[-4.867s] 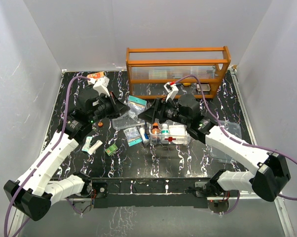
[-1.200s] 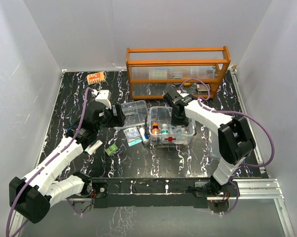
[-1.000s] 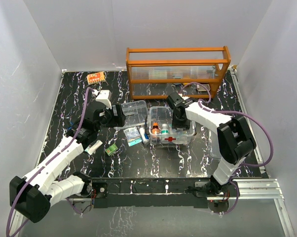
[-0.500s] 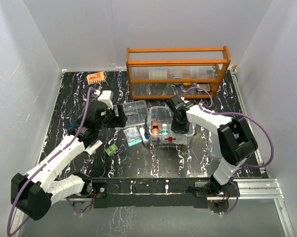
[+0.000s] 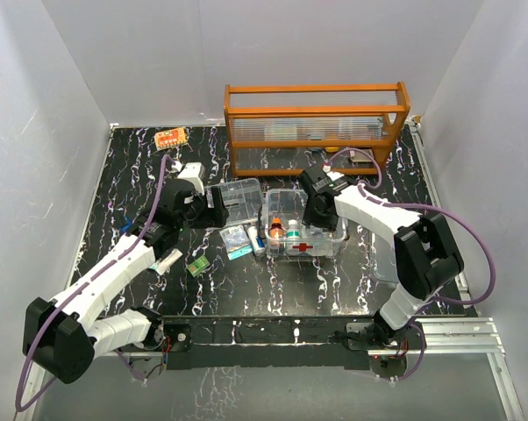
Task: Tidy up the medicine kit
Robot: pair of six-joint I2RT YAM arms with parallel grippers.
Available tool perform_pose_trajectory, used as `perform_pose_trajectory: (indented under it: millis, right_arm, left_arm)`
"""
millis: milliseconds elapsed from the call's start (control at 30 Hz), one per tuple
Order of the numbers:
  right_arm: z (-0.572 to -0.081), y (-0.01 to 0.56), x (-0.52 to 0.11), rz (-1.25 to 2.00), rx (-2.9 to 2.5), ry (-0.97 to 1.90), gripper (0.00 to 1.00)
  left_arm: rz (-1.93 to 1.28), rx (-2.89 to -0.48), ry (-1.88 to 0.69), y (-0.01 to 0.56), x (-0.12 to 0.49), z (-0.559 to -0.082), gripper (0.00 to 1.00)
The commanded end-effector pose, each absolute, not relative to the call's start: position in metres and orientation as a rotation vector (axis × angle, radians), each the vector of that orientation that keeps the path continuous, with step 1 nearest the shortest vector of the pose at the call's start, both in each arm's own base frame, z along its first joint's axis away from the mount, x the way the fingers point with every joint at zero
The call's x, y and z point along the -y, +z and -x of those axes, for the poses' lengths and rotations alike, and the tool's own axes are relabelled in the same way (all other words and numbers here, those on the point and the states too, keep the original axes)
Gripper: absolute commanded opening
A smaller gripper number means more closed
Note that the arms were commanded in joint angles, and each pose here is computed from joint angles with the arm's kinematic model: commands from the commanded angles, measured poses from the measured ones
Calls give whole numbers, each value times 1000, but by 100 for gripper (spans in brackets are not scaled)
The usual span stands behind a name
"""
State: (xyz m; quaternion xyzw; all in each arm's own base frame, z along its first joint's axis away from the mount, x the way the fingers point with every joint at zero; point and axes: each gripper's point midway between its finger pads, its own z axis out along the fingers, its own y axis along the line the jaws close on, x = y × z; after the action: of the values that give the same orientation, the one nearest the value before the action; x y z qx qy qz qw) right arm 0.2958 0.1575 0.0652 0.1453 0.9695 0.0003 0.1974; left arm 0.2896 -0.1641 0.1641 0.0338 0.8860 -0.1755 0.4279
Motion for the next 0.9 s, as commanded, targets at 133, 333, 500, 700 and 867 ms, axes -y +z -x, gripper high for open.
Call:
perform_pose_trajectory:
  millis: [133, 333, 500, 700, 867]
  right_arm:
    - [-341, 86, -148, -253, -2549, -93, 48]
    - [-341, 69, -147, -271, -2558, -74, 58]
    - [-332, 58, -150, -371, -2585, -15, 57]
    - [-317, 47, -146, -476, -2619, -27, 51]
    - [-307, 49, -147, -524, -2648, -14, 44]
  left_arm:
    - [-83, -2218, -463, 167, 168, -290, 77]
    - [-85, -2228, -465, 164, 169, -290, 77]
    - [-85, -2233, -468, 163, 170, -290, 77]
    - [-86, -2233, -470, 163, 170, -291, 77]
    - [-84, -2232, -467, 164, 170, -291, 77]
